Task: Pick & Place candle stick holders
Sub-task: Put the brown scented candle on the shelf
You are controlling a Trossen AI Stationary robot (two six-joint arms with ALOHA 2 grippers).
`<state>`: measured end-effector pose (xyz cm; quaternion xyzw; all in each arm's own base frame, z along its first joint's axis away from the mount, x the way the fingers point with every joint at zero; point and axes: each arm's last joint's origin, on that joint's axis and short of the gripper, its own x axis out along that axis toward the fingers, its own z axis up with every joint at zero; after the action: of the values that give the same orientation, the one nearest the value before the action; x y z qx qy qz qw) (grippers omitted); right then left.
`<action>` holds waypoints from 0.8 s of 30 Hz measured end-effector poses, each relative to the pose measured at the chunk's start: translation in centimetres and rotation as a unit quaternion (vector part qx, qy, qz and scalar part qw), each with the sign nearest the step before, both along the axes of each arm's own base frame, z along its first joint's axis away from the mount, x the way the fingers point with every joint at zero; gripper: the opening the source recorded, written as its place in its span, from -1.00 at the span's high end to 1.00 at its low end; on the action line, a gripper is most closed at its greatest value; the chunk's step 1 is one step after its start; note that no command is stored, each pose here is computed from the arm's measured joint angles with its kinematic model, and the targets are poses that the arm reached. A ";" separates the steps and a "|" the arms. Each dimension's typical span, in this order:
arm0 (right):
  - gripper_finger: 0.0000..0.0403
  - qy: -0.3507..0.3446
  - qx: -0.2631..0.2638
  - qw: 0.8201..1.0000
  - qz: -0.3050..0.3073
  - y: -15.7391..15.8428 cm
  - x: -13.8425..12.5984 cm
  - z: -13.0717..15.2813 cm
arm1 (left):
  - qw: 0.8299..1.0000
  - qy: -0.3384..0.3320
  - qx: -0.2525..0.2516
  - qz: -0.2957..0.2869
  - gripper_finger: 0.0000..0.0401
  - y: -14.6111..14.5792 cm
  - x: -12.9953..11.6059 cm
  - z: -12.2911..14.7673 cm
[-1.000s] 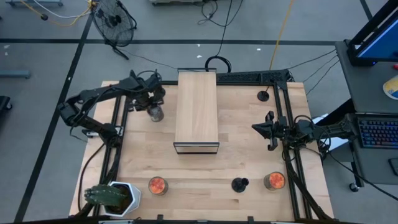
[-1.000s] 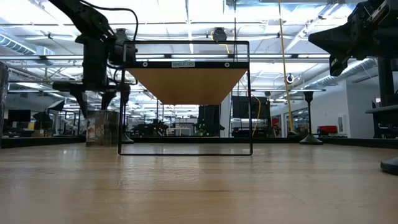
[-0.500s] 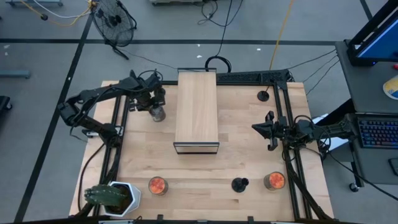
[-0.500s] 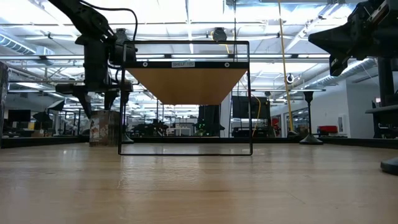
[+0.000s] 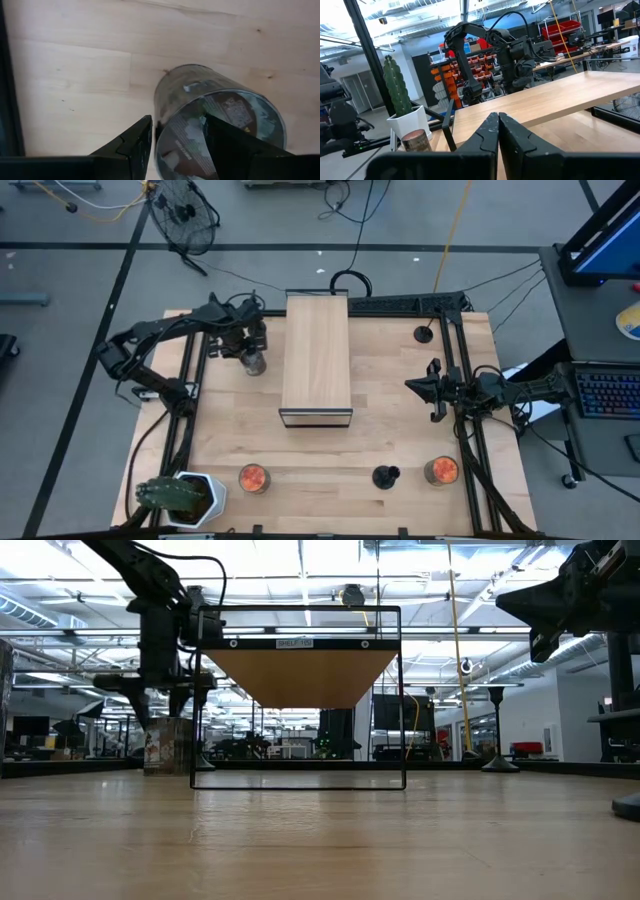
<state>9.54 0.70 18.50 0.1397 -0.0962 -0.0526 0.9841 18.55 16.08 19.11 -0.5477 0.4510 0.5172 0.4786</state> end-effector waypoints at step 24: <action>0.98 0.000 0.000 1.000 0.000 0.0 0.0 0.0 | 0.999 0.031 0.006 -0.039 0.97 -0.3 -0.3 -0.1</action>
<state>9.54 0.70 18.51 0.1397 -0.0966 -0.0525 0.9841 18.26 15.75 18.99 -0.5104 0.4835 0.5176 0.4877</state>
